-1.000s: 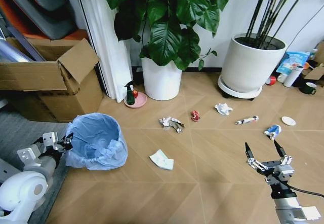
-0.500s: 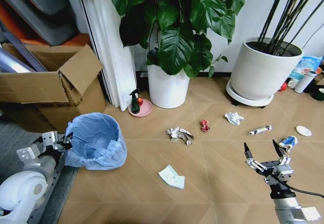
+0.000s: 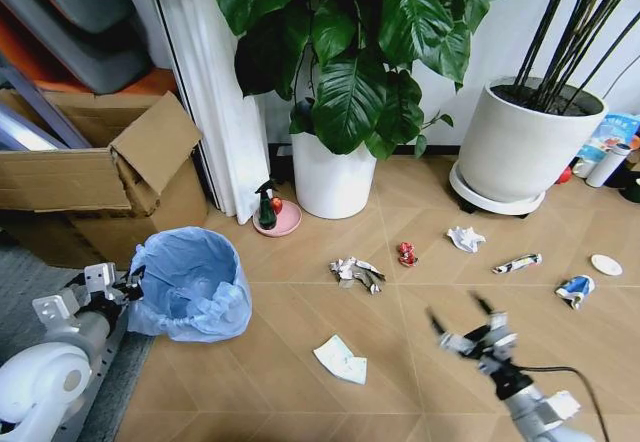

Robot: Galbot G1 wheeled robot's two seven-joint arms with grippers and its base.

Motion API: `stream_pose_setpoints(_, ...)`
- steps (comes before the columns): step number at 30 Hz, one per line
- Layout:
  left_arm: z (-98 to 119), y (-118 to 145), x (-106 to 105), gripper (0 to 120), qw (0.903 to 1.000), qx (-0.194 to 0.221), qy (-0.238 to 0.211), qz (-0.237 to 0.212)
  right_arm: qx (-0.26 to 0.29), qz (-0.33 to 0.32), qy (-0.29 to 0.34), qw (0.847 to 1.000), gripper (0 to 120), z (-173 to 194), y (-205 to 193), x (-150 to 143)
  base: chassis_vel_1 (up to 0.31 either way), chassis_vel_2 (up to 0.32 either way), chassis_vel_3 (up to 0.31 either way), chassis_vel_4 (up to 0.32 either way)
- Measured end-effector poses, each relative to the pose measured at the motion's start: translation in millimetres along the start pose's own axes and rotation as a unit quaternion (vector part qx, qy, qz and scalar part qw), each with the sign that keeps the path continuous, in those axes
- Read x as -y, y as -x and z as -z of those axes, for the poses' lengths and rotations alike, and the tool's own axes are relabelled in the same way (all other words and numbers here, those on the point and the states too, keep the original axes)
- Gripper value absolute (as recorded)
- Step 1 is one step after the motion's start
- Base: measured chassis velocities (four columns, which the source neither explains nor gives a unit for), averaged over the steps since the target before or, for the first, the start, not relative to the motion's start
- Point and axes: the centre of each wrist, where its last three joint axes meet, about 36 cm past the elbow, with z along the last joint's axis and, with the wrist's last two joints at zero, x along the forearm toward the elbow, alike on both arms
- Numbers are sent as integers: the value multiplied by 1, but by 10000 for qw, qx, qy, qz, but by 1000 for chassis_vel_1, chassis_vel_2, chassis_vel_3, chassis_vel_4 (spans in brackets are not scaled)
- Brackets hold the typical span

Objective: Pick up the trash bin and place the garbage on the floor into it.

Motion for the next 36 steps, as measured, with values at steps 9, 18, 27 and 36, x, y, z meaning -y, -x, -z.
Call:
stream_pose_setpoints(9,-3,-1,3,0,10000,-8,34,11,-821,783,-184,9934,100,-25,-2,19,0,0,0,0)
stream_pose_setpoints(18,-4,8,7,0,9998,-93,153,-67,-1252,1197,-437,9839,100,-48,4,33,0,0,0,0)
stream_pose_setpoints(27,-9,8,8,0,9996,-174,193,-66,-1198,1689,-324,9778,100,-69,17,17,0,0,0,0)
stream_pose_setpoints(36,-9,-2,11,0,9993,-205,293,-67,-1139,2038,71,9723,100,-69,52,1,0,0,0,0)
